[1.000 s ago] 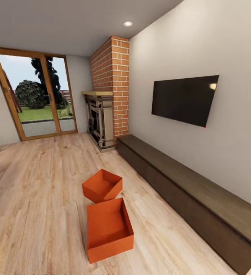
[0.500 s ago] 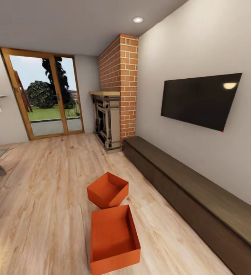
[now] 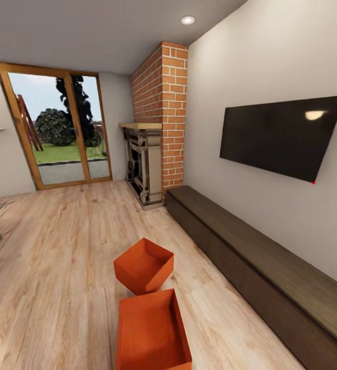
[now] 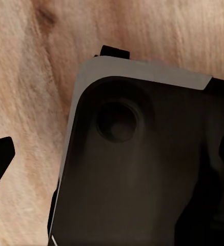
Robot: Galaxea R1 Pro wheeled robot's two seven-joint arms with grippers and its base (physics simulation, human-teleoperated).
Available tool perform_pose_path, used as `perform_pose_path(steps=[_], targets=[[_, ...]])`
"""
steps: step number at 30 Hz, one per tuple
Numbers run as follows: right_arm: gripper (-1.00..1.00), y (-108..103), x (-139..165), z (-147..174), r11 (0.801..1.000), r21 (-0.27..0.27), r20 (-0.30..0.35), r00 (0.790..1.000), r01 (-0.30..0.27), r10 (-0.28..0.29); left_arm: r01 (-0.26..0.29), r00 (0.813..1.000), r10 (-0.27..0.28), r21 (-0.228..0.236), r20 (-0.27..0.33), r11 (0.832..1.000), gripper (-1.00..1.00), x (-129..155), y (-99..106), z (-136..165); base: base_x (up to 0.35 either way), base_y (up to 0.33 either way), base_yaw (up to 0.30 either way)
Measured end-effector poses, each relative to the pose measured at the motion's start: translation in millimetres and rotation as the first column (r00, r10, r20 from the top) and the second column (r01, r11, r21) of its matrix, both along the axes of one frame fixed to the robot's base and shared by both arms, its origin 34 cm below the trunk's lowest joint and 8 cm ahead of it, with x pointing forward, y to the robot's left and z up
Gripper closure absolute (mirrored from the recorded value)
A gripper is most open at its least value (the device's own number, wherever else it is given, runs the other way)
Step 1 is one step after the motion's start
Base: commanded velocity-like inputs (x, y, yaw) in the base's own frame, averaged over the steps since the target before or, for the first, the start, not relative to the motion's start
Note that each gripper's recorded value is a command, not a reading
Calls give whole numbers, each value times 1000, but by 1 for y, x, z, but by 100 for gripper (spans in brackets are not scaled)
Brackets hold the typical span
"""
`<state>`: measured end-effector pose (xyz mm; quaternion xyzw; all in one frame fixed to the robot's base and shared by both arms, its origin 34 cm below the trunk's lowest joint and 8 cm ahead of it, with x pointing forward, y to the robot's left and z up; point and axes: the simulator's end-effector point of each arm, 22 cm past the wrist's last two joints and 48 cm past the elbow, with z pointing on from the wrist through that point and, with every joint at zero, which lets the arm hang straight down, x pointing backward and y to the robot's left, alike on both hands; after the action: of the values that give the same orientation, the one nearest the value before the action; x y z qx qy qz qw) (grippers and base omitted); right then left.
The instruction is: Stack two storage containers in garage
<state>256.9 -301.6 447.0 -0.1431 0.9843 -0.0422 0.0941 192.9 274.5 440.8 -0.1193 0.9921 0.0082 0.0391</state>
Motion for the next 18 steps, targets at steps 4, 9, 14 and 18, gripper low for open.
perform_pose_path(steps=[4, 9, 14, 18], targets=[[-100, -2, 0, 0, 1000, -3, 0, 1000, 4, -4, 0, 1000, 0, 0, 1, 1000, -100, 1, 0, 0, 81, 0, 220], [-100, -4, 0, 0, 1000, -5, 0, 1000, 8, -8, 0, 1000, 0, -1, 4, 1000, -100, 2, -1, 0, 15, 0, 262], [-100, -4, 0, 0, 1000, -5, 0, 1000, 8, -8, -2, 1000, 2, -2, 9, 1000, -100, 4, -1, 0, 3, 0, 221], [-100, -3, 0, 0, 1000, -3, 2, 1000, 8, -8, 0, 1000, 0, -2, 7, 1000, -100, 3, -1, 0, 149, -64, 45]])
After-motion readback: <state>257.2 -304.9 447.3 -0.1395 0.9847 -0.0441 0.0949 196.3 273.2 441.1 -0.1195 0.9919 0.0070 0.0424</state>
